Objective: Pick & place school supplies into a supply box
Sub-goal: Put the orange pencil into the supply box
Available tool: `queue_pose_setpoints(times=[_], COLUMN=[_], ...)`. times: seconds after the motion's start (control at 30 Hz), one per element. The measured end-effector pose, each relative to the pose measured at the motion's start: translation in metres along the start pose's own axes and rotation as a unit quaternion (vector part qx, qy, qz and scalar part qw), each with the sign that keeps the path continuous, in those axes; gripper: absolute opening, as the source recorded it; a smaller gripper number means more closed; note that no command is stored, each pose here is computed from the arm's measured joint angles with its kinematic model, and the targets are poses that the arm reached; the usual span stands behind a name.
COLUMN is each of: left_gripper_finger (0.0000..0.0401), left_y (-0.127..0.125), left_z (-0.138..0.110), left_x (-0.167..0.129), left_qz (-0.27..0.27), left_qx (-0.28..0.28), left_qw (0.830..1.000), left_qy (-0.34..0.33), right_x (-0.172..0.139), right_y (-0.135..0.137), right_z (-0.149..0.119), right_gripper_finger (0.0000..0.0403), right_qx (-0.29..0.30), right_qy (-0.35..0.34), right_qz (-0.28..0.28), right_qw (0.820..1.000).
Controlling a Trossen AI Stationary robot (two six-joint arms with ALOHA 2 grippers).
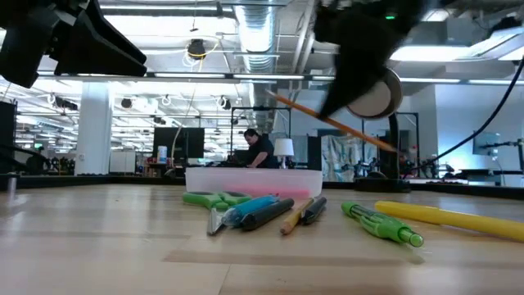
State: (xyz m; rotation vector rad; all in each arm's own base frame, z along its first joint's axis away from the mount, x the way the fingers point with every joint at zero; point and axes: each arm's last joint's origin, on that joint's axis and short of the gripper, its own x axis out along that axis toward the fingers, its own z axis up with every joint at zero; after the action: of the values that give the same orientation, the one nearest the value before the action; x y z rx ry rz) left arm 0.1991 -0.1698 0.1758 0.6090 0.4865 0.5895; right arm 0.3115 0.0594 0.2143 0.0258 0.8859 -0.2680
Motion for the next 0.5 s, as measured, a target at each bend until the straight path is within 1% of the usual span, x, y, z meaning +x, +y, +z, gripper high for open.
queue_pose_setpoints(times=[0.13, 0.4, 0.5], left_gripper_finger=[0.0148, 0.0148, 0.0148], left_y=[0.000, -0.001, -0.001], left_z=[0.000, -0.001, -0.001], left_x=[0.000, -0.002, -0.002], left_qz=[-0.005, -0.007, -0.007], left_qx=[0.000, -0.001, 0.000], left_qw=[1.000, 1.000, 1.000], left_qy=[0.004, 0.002, 0.003], right_x=[0.009, 0.019, 0.026], right_y=[-0.026, -0.078, -0.091], right_z=[0.022, 0.043, 0.049], right_gripper_finger=[0.0000, 0.0000, 0.0000], right_qx=[-0.008, 0.013, 0.025], right_qy=[-0.064, -0.119, -0.140], right_qz=[-0.008, -0.048, -0.038], right_qw=[0.998, 0.992, 0.989])
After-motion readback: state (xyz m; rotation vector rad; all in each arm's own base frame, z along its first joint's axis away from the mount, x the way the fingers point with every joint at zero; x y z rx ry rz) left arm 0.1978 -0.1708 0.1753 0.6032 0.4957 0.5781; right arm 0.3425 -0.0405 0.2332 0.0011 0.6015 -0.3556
